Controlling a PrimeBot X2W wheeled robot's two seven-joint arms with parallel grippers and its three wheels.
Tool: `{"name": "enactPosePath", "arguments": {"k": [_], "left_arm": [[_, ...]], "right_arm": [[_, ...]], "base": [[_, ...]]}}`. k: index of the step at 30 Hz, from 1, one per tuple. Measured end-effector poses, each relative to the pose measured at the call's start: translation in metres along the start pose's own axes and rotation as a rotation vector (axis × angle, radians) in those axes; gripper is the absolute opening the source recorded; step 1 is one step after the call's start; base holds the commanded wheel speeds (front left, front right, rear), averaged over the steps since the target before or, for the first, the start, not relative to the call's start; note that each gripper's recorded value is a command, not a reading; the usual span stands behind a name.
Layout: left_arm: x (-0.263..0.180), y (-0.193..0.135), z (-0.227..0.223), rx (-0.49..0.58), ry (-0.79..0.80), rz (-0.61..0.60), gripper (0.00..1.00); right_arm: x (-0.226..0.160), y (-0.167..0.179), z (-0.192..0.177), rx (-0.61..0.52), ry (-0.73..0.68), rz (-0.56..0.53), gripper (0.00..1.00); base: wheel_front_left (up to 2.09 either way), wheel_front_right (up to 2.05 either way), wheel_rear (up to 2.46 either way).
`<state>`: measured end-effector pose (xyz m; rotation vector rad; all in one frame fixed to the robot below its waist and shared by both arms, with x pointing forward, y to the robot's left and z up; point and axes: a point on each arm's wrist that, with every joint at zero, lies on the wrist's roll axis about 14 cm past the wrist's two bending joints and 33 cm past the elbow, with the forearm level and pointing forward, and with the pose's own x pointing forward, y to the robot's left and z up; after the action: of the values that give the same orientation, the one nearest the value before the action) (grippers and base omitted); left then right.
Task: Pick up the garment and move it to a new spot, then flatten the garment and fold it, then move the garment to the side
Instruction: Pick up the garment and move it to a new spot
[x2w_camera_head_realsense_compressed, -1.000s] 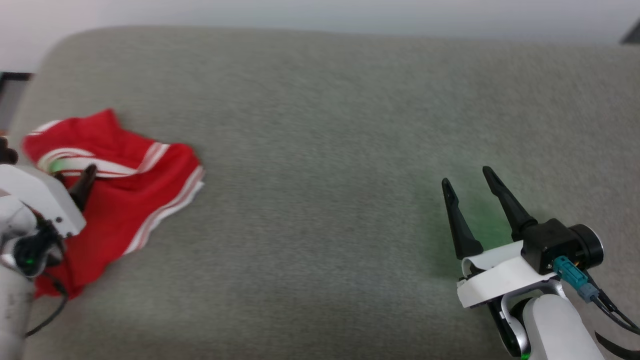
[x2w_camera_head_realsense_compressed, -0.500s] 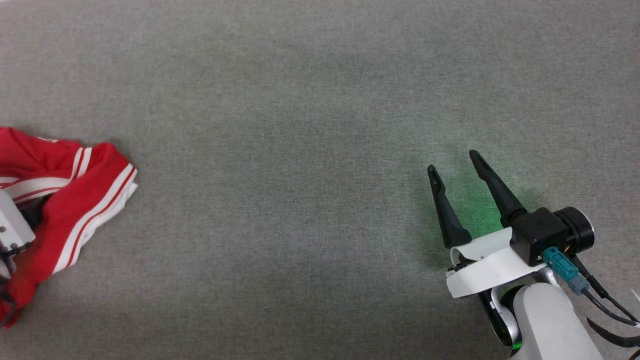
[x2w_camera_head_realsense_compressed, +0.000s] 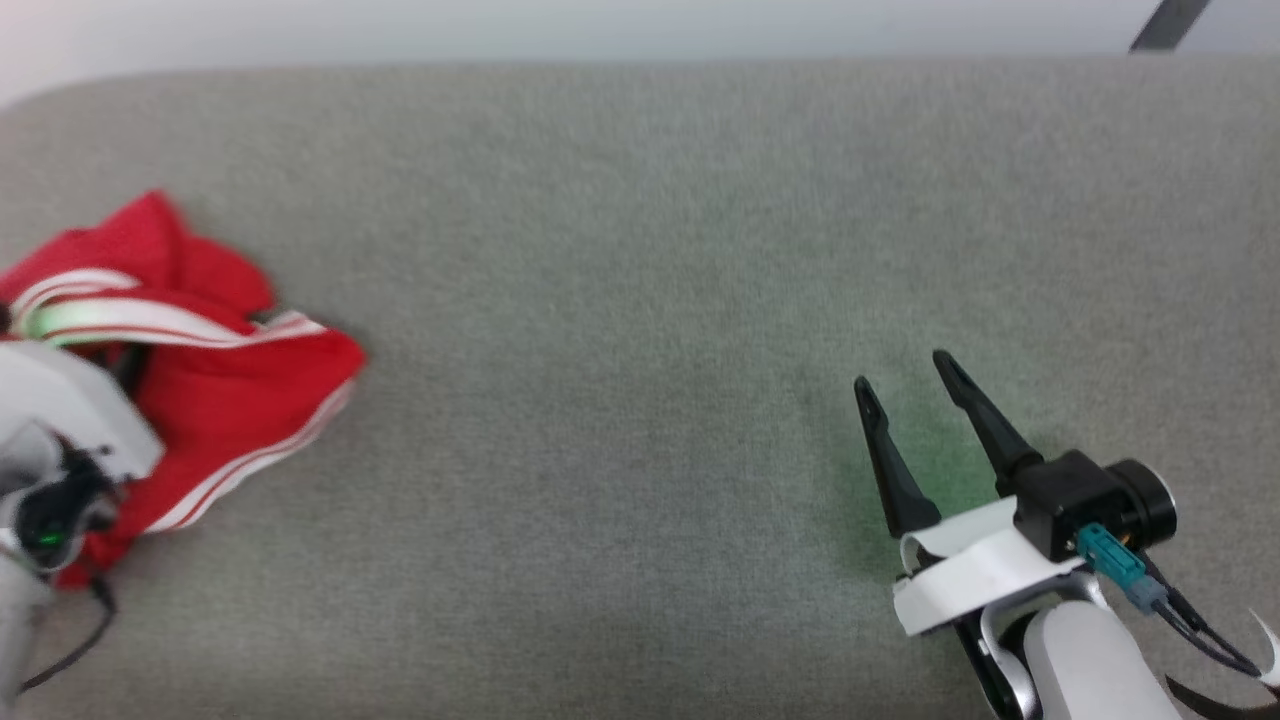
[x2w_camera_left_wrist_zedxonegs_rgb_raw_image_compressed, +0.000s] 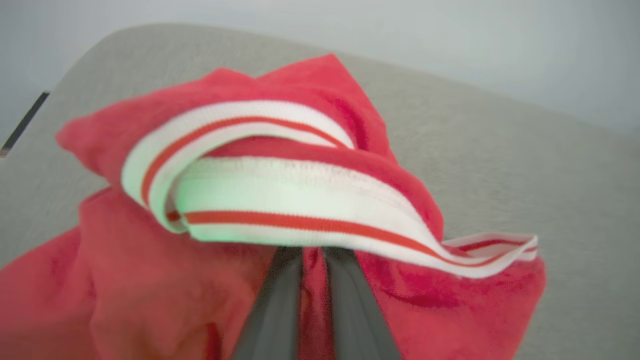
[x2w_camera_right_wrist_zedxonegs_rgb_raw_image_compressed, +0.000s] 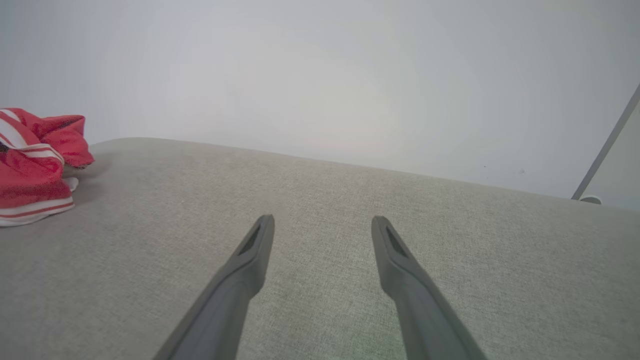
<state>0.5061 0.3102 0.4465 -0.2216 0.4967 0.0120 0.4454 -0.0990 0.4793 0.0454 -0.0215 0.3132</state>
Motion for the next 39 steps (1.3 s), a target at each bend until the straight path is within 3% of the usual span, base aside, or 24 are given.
{"name": "enactPosePath", "arguments": {"k": [3,6,7,8,10,18,22,23,32,36,39], "left_arm": [[-0.007,-0.023,0.016,0.012,-0.064,-0.068,0.00],[-0.021,-0.071,0.036,0.019,-0.137,-0.210,0.00],[-0.033,-0.101,0.045,0.032,-0.165,-0.303,0.00],[-0.033,-0.101,0.045,0.032,-0.165,-0.303,0.00],[-0.046,-0.134,0.051,0.049,-0.185,-0.402,0.00],[-0.088,-0.276,0.057,0.072,-0.161,-0.818,0.00],[-0.093,-0.342,0.055,0.180,-0.116,-0.970,0.00],[-0.093,-0.342,0.055,0.180,-0.116,-0.970,0.00],[-0.082,-0.445,0.044,0.264,-0.062,-1.185,0.00],[-0.076,-0.480,0.022,0.296,-0.019,-1.260,0.00],[-0.062,-0.488,-0.014,0.346,0.067,-1.276,0.00]], "right_arm": [[-0.005,0.002,0.007,0.010,-0.014,-0.003,1.00],[-0.015,0.002,0.015,0.025,-0.032,-0.016,1.00],[-0.021,0.002,0.021,0.033,-0.046,-0.024,1.00],[-0.021,0.002,0.021,0.033,-0.046,-0.024,1.00],[-0.026,0.000,0.028,0.037,-0.065,-0.035,1.00],[-0.057,-0.030,0.041,0.089,-0.107,-0.151,1.00],[-0.073,-0.051,0.049,0.128,-0.136,-0.226,1.00],[-0.073,-0.051,0.049,0.128,-0.136,-0.226,1.00],[-0.117,-0.102,0.045,0.180,-0.143,-0.428,1.00],[-0.137,-0.120,0.041,0.193,-0.133,-0.510,1.00],[-0.149,-0.128,0.037,0.199,-0.122,-0.558,1.00]], "base": [[0.00,0.00,0.00],[0.00,0.00,0.00],[0.00,0.00,0.00],[0.00,0.00,0.00],[0.00,0.00,0.00],[0.00,0.00,0.00],[0.00,0.00,0.00],[0.00,0.00,0.00],[0.00,0.00,0.00],[0.00,0.00,0.00],[0.00,0.00,0.00]]}}
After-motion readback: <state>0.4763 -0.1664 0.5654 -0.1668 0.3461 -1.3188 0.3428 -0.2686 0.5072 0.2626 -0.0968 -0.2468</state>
